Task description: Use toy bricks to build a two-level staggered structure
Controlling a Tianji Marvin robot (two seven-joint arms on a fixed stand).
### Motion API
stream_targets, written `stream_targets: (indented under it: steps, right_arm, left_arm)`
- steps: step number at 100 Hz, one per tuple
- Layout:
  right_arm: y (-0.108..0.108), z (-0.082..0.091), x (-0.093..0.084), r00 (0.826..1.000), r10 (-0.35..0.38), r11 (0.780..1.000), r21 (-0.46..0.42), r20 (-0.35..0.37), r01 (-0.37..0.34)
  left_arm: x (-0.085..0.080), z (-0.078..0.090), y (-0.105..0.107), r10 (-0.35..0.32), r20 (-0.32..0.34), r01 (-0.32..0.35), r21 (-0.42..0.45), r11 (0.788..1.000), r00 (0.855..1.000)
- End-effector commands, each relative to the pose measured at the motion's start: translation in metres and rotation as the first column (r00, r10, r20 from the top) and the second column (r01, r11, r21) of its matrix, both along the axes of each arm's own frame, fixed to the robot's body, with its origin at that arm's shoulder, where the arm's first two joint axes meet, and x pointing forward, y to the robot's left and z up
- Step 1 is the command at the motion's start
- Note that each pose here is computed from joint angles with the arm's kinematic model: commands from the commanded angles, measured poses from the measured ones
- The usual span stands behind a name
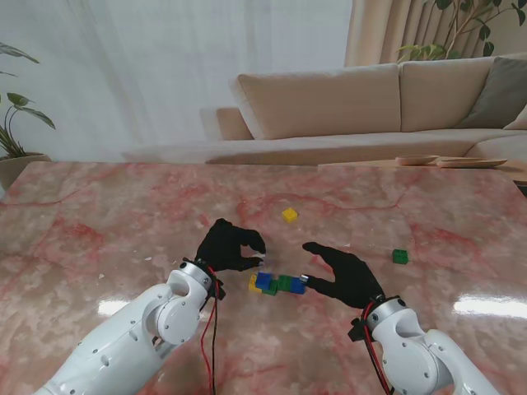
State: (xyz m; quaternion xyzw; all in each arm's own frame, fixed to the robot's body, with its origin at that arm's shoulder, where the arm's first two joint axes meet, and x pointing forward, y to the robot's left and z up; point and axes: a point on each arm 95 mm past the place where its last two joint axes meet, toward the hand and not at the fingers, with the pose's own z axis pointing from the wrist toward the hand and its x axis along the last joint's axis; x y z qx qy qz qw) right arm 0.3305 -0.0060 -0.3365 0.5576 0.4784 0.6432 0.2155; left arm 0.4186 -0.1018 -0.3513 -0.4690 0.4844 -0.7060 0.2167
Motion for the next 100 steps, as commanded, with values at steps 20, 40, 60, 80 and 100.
stream_targets:
  steps: [20,40,60,80,100]
  right_arm:
    - [-0.001,-0.003,-0.001,1.0,-0.002,1.0,-0.016,-0.014,0.001]
    - [-0.001,-0.002,0.001,1.0,-0.001,1.0,-0.025,-0.015,0.001]
    - [-0.001,-0.001,0.003,1.0,0.006,0.999,-0.031,-0.014,-0.006]
    - [-0.001,0.0,0.006,1.0,0.012,0.999,-0.039,-0.023,-0.013]
    - [0.001,0.002,0.008,1.0,0.019,0.999,-0.04,-0.021,-0.02]
  left_arm:
    - [-0.007,0.009,0.016,0.045,-0.032,-0.046,-0.047,0.998,0.998]
    - [-0.011,-0.001,0.033,-0.01,-0.148,0.008,-0.014,1.0,0.989]
    - [-0.017,-0.028,0.039,-0.071,-0.244,0.066,-0.029,0.997,0.967]
    - [-0.022,-0.045,0.043,-0.108,-0.325,0.1,-0.041,0.994,0.939]
    - [-0.021,-0.06,0.041,-0.108,-0.381,0.103,-0.036,0.994,0.918]
